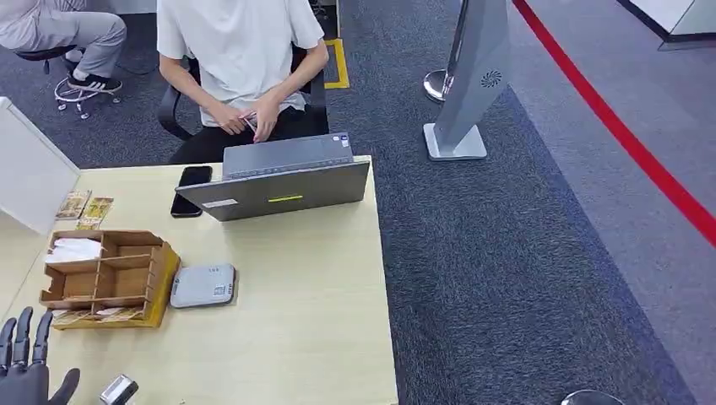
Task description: Pass the card to the sensor for recognition and then transmit it.
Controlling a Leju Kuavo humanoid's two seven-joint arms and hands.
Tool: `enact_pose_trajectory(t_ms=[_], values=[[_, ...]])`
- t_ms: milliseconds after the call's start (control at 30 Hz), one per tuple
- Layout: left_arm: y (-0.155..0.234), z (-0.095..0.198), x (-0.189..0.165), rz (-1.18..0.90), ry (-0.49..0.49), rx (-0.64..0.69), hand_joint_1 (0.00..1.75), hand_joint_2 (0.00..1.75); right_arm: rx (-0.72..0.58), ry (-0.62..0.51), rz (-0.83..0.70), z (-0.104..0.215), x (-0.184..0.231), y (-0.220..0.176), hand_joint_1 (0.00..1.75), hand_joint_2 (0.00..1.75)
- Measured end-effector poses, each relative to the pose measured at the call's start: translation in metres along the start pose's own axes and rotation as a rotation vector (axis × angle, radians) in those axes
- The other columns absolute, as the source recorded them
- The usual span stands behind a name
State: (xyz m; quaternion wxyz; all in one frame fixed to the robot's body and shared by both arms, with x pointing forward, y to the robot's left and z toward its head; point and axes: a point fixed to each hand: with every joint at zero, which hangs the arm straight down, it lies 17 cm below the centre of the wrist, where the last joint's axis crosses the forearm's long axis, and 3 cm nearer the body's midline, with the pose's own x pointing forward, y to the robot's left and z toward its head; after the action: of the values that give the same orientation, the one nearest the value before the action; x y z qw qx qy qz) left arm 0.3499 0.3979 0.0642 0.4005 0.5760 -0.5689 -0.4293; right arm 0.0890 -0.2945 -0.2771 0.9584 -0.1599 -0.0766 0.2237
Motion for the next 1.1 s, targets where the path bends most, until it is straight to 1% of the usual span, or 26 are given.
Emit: enact_pose_trajectory(t_ms=[100, 333, 533, 667, 867, 1100], values=[[-0.003, -0.004, 0.000, 0.000, 0.000, -0.005, 0.00, 1.75, 0.000, -0.001, 0.003, 0.000, 0.000, 0.000, 0.00, 0.00], [-0.008, -0.024, 0.002, 0.002, 0.007, -0.001, 0.00, 1.75, -0.001, -0.009, 0.019, 0.000, 0.003, -0.001, 0.00, 0.00], [-0.010, -0.031, 0.007, 0.015, 0.011, 0.002, 0.00, 1.75, -0.002, -0.015, 0.030, 0.000, 0.005, -0.002, 0.00, 0.00], [-0.008, -0.044, 0.023, 0.040, 0.004, 0.017, 0.00, 1.75, -0.002, -0.021, 0.041, 0.000, 0.008, -0.003, 0.00, 0.00], [-0.004, -0.069, 0.060, 0.086, -0.025, 0.042, 0.00, 1.75, 0.004, -0.030, 0.058, 0.000, 0.013, -0.003, 0.00, 0.00], [-0.001, -0.079, 0.089, 0.115, -0.076, 0.051, 0.00, 1.75, 0.004, -0.033, 0.060, 0.000, 0.015, -0.004, 0.00, 0.00]])
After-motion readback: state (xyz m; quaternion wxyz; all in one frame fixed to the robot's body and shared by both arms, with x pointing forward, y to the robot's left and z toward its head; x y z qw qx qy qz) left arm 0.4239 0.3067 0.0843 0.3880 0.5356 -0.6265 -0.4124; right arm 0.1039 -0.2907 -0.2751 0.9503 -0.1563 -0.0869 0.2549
